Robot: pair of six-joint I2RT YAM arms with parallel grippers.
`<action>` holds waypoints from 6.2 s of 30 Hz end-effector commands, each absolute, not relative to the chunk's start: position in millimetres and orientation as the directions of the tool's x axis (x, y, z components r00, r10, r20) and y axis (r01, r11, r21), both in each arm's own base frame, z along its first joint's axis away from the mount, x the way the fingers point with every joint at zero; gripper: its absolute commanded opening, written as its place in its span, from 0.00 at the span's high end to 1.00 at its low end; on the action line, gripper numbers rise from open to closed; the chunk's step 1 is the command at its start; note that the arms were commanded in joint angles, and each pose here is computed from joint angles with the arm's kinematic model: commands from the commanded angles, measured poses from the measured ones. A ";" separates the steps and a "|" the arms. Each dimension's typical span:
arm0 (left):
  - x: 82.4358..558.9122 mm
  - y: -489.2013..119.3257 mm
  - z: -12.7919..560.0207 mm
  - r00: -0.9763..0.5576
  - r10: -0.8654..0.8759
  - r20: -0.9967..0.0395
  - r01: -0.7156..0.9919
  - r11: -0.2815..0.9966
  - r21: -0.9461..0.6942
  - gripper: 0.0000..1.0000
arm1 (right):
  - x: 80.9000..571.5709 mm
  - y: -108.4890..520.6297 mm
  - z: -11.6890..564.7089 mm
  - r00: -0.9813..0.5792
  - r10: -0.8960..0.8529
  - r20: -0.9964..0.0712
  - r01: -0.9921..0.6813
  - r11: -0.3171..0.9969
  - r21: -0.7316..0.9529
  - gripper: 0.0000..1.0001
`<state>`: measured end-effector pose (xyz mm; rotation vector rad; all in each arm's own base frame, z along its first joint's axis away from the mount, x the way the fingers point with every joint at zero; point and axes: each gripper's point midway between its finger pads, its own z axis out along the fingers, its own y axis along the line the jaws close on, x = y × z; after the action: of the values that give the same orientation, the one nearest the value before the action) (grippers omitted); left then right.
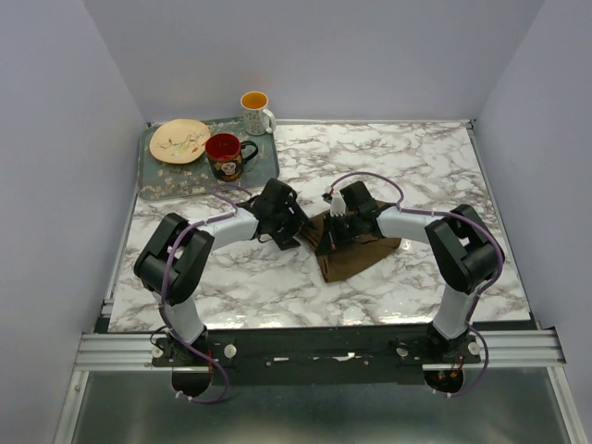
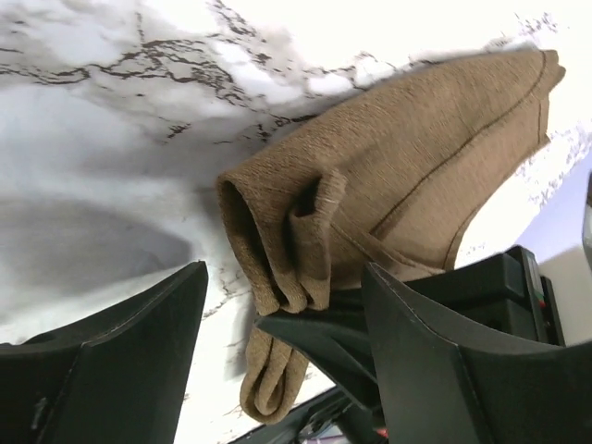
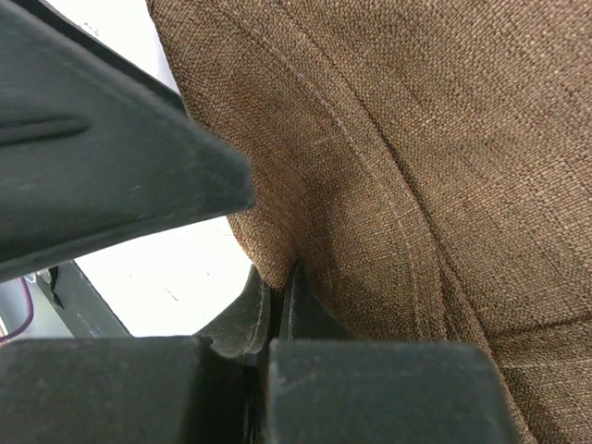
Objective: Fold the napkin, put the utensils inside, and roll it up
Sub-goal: Roll the napkin with the utensil
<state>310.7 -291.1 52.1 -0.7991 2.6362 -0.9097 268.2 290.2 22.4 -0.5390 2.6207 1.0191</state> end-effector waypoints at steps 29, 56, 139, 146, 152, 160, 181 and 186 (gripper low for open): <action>321.3 -280.1 7.0 -0.794 -0.564 -0.229 -0.412 0.775 -0.479 0.82 | 255.5 282.0 1.0 -0.909 -0.288 -0.300 -0.415 0.678 0.607 0.99; 302.1 -292.2 23.3 -0.827 -0.548 -0.124 -0.478 0.802 -0.357 1.00 | 242.5 268.6 65.2 -0.677 -0.390 -0.624 -0.522 0.852 0.034 0.35; 320.0 -283.8 20.2 -0.819 -0.444 -0.364 -0.405 0.896 -0.183 1.00 | 201.0 323.6 14.4 -0.870 -0.200 -0.451 -0.476 0.575 0.665 0.99; 330.5 -288.1 23.8 -0.809 -0.396 -0.434 -0.366 0.917 -0.155 1.00 | 193.2 307.2 -6.1 -0.902 -0.161 -0.400 -0.418 0.556 0.718 0.99; 333.7 -292.5 32.6 -0.827 -0.324 -0.460 -0.288 0.946 -0.148 0.97 | 195.1 302.3 -4.5 -0.902 -0.159 -0.402 -0.419 0.555 0.719 1.00; 341.2 -296.3 79.4 -0.804 -0.254 -0.537 -0.176 0.965 -0.193 0.53 | 198.0 297.0 -5.6 -0.910 -0.148 -0.387 -0.401 0.549 0.733 1.00; 303.0 -247.9 94.9 -0.817 -0.321 -0.479 -0.221 0.942 -0.253 0.09 | 207.3 293.9 0.9 -0.901 -0.172 -0.398 -0.426 0.517 0.742 0.99; 316.5 -268.0 88.2 -0.854 -0.315 -0.415 -0.200 0.934 -0.296 0.09 | 207.4 291.0 0.6 -0.902 -0.181 -0.392 -0.427 0.516 0.743 0.99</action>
<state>306.7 -248.2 91.9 -0.3478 2.5793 -0.2469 218.9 304.9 22.8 -0.5050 2.3811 1.3784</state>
